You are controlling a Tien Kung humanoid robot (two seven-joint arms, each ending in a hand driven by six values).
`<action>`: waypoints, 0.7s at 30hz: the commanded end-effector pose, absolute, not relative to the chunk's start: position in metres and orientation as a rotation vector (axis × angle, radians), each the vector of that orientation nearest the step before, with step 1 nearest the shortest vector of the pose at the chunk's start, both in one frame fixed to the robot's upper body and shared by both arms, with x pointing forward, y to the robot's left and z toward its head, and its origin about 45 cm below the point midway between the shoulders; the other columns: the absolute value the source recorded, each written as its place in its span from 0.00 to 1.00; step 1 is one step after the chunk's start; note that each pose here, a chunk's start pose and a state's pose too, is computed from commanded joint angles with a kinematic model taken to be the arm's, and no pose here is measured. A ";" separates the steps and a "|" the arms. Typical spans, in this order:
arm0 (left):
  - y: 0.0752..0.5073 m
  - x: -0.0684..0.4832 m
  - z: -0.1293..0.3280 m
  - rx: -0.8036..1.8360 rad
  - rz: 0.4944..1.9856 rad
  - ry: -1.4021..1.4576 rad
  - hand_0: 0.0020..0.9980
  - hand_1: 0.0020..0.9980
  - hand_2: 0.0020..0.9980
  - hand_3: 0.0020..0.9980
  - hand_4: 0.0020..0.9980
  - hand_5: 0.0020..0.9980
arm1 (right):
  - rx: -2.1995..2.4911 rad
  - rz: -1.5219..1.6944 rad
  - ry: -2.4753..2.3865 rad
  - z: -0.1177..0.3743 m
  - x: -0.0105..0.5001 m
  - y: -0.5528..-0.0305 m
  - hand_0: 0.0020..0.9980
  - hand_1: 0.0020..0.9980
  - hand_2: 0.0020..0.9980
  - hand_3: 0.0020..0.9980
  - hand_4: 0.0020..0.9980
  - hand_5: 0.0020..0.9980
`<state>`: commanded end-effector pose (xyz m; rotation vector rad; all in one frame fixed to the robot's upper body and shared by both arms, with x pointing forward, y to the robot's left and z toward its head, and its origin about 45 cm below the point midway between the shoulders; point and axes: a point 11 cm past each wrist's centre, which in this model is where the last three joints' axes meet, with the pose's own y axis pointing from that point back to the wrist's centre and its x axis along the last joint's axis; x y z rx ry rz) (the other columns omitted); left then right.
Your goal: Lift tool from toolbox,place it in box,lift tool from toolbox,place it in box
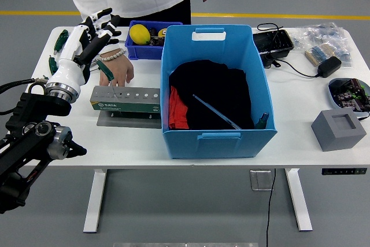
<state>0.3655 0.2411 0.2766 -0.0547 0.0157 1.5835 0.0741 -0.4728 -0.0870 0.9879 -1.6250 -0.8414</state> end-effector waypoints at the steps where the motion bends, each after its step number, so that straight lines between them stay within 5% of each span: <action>1: 0.240 0.362 0.275 -0.092 1.583 0.052 0.75 0.81 0.90 0.93 0.74 0.66 | 0.988 -0.842 -1.625 -0.087 0.074 -0.473 0.69 0.66 0.71 0.57 0.78 0.72; 2: 0.238 0.359 0.273 -0.129 1.579 0.095 0.81 0.86 0.97 0.97 0.74 0.70 | 0.988 -0.842 -1.625 -0.087 0.074 -0.472 0.68 0.66 0.71 0.57 0.78 0.73; 7: 0.230 0.349 0.263 -0.258 1.555 0.298 0.81 0.86 0.97 0.97 0.74 0.70 | 0.990 -0.842 -1.623 -0.088 0.074 -0.472 0.68 0.66 0.71 0.57 0.78 0.73; 8: 0.228 0.347 0.260 -0.281 1.550 0.343 0.83 0.87 0.99 1.00 0.75 0.78 | 0.991 -0.842 -1.622 -0.088 0.074 -0.471 0.68 0.66 0.71 0.57 0.78 0.72; 21: 0.217 0.325 0.211 -0.446 1.544 0.911 0.83 0.85 0.97 1.00 0.74 0.81 | 0.993 -0.848 -1.608 -0.090 0.069 -0.468 0.68 0.66 0.71 0.57 0.78 0.72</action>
